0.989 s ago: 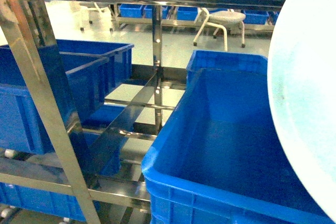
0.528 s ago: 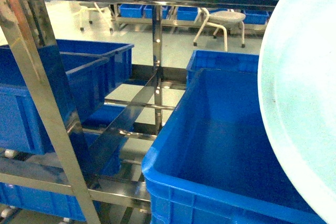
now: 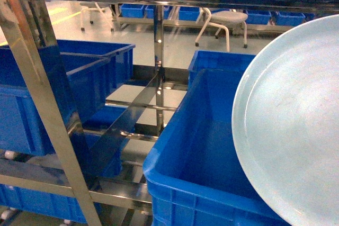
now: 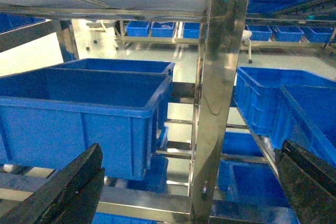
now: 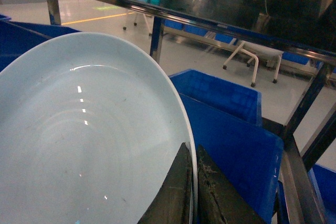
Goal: Place blue tray on left shelf second layer neatly
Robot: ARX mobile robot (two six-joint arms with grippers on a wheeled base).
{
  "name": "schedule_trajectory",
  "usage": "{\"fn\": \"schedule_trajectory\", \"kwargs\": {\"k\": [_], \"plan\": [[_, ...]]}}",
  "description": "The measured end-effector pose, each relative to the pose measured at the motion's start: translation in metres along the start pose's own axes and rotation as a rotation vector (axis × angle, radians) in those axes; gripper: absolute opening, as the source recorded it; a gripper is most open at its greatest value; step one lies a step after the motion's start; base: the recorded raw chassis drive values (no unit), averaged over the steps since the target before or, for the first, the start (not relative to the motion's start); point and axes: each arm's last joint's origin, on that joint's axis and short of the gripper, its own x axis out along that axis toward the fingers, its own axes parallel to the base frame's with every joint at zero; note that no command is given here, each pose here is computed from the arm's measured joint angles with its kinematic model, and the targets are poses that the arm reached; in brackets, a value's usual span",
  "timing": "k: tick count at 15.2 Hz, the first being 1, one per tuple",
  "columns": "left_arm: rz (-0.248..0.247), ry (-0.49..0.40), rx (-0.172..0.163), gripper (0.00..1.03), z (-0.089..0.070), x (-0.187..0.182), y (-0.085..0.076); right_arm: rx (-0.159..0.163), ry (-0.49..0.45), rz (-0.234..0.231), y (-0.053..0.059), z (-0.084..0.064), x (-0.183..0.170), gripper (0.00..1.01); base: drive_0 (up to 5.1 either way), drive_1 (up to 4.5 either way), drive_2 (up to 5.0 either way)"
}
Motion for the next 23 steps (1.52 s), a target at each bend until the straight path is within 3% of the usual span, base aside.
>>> {"fn": "schedule_trajectory", "kwargs": {"k": [7,11,16,19,23], "plan": [[0.000,0.000,0.000,0.98,0.000,0.000,0.000,-0.021,-0.025,-0.017,-0.013,-0.006,0.031,0.02,0.0,0.00,0.0],[0.000,0.000,0.000,0.98,0.000,0.000,0.000,-0.028,-0.023,-0.017,-0.014,-0.010,0.037,0.02,0.0,0.00,0.0],[0.000,0.000,0.000,0.98,0.000,0.000,0.000,-0.053,0.012,-0.011,-0.017,-0.030,0.052,0.02,0.0,0.00,0.0],[0.000,0.000,0.000,0.98,0.000,0.000,0.000,-0.085,-0.005,-0.013,-0.021,-0.033,0.064,0.02,0.0,0.00,0.0],[0.000,0.000,0.000,0.98,0.000,0.000,0.000,-0.102,0.039,-0.004,-0.027,-0.045,0.082,0.02,0.0,0.00,0.0]]}}
